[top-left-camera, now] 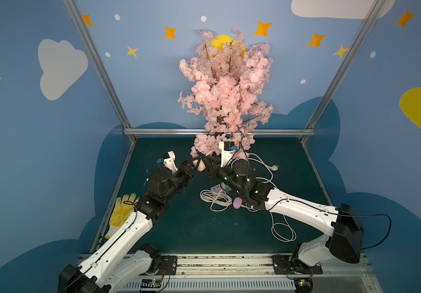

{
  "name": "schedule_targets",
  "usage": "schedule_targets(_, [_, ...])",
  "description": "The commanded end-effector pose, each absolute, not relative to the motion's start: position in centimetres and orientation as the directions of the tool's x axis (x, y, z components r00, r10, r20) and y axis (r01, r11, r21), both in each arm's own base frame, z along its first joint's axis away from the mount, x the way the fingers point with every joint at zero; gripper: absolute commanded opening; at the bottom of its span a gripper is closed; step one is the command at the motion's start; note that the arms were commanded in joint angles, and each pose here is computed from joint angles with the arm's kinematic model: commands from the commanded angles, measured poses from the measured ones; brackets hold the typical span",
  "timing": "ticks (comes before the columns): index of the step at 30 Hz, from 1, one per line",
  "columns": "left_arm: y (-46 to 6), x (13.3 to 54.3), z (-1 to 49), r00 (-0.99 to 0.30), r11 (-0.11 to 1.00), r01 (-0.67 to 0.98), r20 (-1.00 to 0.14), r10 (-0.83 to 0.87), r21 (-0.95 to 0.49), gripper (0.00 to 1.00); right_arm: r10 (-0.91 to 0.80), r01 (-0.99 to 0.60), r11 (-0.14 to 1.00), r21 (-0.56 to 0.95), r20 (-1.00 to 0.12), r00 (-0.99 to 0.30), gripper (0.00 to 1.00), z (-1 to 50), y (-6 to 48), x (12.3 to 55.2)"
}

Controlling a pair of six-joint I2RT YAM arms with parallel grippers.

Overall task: Charge the bluetooth headset
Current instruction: Insert the charging cable into the bluetooth headset.

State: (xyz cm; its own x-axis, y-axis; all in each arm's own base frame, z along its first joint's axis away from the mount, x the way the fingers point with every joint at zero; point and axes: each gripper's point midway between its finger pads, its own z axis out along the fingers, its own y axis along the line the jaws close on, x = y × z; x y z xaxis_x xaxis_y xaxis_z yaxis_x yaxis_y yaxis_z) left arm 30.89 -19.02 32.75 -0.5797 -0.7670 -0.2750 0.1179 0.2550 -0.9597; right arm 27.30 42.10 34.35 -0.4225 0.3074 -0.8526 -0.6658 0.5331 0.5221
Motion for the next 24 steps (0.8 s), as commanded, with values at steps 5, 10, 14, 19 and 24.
schedule_targets(5, [-22.1, 22.1, 49.3, -0.616, -0.028, 0.635, -0.484, -0.621, -0.772, 0.04, -0.229, -0.750, 0.325, 0.576, -0.721, -0.654, 0.00, 20.4, 47.7, 15.6])
schedule_targets(10, [-22.7, 22.2, 49.2, -0.635, -0.033, 0.628, -0.488, -0.599, -0.777, 0.04, -0.249, -0.758, 0.309, 0.574, -0.720, -0.648, 0.00, 20.8, 48.5, 15.3])
schedule_targets(14, [-23.6, 22.3, 48.1, -0.671, -0.009, 0.601, -0.499, -0.548, -0.799, 0.04, -0.313, -0.746, 0.345, 0.569, -0.680, -0.663, 0.00, 20.8, 48.8, 15.4])
schedule_targets(19, [-23.9, 22.1, 47.4, -0.687, 0.005, 0.593, -0.510, -0.518, -0.805, 0.03, -0.371, -0.723, 0.327, 0.608, -0.621, -0.690, 0.00, 21.0, 48.7, 15.0])
schedule_targets(24, [-23.2, 21.7, 48.3, -0.647, 0.020, 0.627, -0.535, -0.544, -0.779, 0.03, -0.350, -0.723, 0.303, 0.621, -0.633, -0.690, 0.00, 21.7, 48.5, 14.7])
